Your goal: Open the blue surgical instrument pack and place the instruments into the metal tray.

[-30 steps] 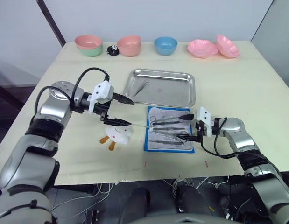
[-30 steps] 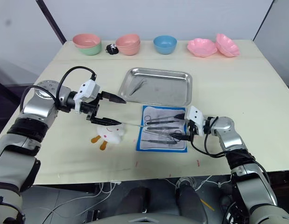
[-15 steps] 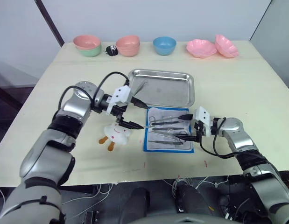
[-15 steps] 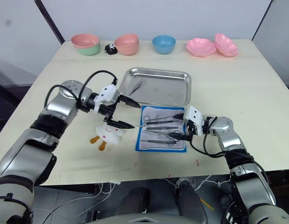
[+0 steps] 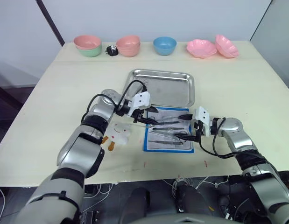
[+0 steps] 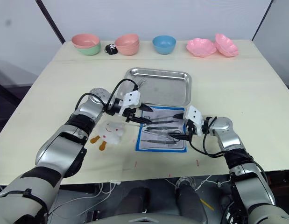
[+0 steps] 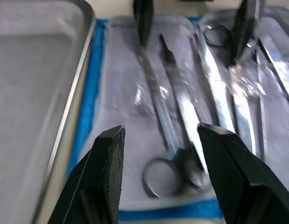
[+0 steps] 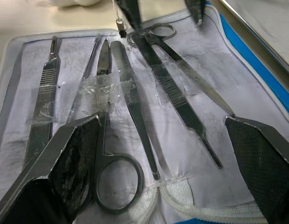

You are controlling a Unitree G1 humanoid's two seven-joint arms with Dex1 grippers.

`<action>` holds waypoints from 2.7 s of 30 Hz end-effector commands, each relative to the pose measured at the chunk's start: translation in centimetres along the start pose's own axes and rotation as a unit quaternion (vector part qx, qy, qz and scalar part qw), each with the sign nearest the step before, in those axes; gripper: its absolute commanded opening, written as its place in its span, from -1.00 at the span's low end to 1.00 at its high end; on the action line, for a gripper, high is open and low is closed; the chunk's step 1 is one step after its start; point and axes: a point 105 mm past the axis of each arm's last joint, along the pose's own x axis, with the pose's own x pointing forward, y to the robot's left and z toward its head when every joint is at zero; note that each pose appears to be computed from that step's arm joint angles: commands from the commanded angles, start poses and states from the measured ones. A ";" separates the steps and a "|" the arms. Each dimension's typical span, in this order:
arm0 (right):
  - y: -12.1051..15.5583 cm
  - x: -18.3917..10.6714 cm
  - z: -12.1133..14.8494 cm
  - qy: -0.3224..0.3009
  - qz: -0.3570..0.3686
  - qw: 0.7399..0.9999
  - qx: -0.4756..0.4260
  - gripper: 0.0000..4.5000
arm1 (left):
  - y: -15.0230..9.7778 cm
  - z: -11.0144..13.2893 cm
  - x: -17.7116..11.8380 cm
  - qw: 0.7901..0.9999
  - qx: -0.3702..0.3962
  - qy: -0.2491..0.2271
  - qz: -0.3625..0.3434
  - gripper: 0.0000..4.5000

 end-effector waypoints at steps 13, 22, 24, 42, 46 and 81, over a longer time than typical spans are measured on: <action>1.9 0.1 -5.3 0.095 0.017 0.994 0.051 1.00 | 0.1 -1.3 1.5 0.999 0.024 0.036 0.023 0.15; 2.0 0.1 -5.4 0.096 0.017 0.994 0.052 1.00 | 0.3 -2.1 1.7 0.997 0.010 0.070 0.025 -0.59; 2.0 0.0 -5.3 0.096 0.017 0.994 0.051 1.00 | -0.1 -2.4 1.6 0.997 0.004 0.076 0.010 -0.97; 2.1 0.1 -5.4 0.094 0.017 0.994 0.057 1.00 | 0.8 -1.1 1.3 0.996 0.021 0.091 0.003 -0.97; 2.2 0.1 -5.5 0.096 0.020 0.993 0.061 1.00 | 1.1 -0.9 1.0 0.994 0.025 0.103 0.004 -0.97; 2.7 0.7 -5.7 0.098 0.030 0.992 0.068 1.00 | 2.6 3.3 -0.6 0.991 0.028 0.124 -0.030 -0.97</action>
